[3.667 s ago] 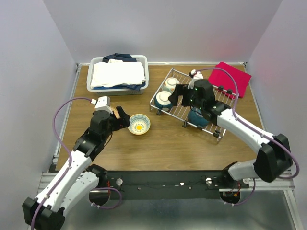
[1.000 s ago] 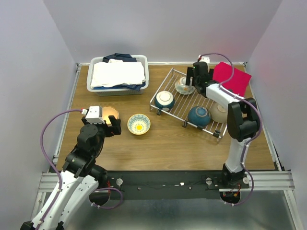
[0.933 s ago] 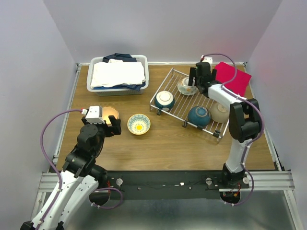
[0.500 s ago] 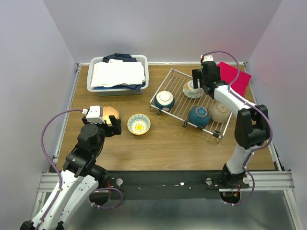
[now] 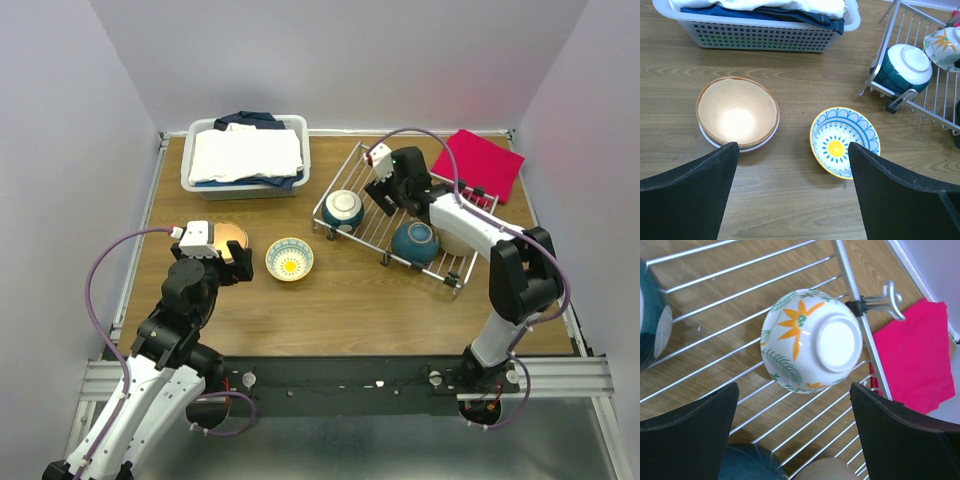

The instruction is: Unload the bowls from the dish rack

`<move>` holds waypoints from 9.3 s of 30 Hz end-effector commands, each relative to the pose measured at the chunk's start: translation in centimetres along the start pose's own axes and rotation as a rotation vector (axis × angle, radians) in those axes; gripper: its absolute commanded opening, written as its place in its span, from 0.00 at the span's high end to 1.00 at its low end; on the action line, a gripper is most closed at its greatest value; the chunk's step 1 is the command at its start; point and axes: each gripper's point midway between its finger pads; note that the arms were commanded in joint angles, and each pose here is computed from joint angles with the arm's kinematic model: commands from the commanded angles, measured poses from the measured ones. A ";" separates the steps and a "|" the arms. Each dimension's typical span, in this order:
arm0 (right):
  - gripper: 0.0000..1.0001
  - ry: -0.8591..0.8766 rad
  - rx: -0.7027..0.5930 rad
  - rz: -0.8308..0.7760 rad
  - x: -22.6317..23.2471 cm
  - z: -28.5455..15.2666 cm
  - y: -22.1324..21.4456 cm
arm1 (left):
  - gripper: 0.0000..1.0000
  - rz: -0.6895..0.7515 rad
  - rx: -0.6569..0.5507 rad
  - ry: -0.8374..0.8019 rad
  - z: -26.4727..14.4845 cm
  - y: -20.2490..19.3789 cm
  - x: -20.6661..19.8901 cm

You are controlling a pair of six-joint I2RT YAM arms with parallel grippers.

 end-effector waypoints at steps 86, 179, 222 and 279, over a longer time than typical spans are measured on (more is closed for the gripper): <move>0.59 -0.198 -0.008 0.057 -1.5 -0.9 3.2 | 0.01 0.007 -0.004 -0.015 0.2 0.0 -0.2; 0.06 0.819 -0.848 0.948 9.0 -24.3 14.3 | 1.00 -0.496 0.153 -0.452 6.6 -0.2 -15.9; 0.00 0.375 -0.460 0.759 8.0 -20.4 4.6 | 0.97 -0.102 0.392 0.145 10.8 -10.6 -3.4; 0.00 0.055 0.127 0.490 5.6 2.2 3.2 | 0.01 0.017 -0.027 -0.033 -0.3 0.3 -1.1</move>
Point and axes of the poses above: each gripper's point midway between its finger pads, its own z axis out along the fingers, its own x axis along the line the jaws close on, y = z × x, and after that the axes turned 12 degrees about -z, right-handed
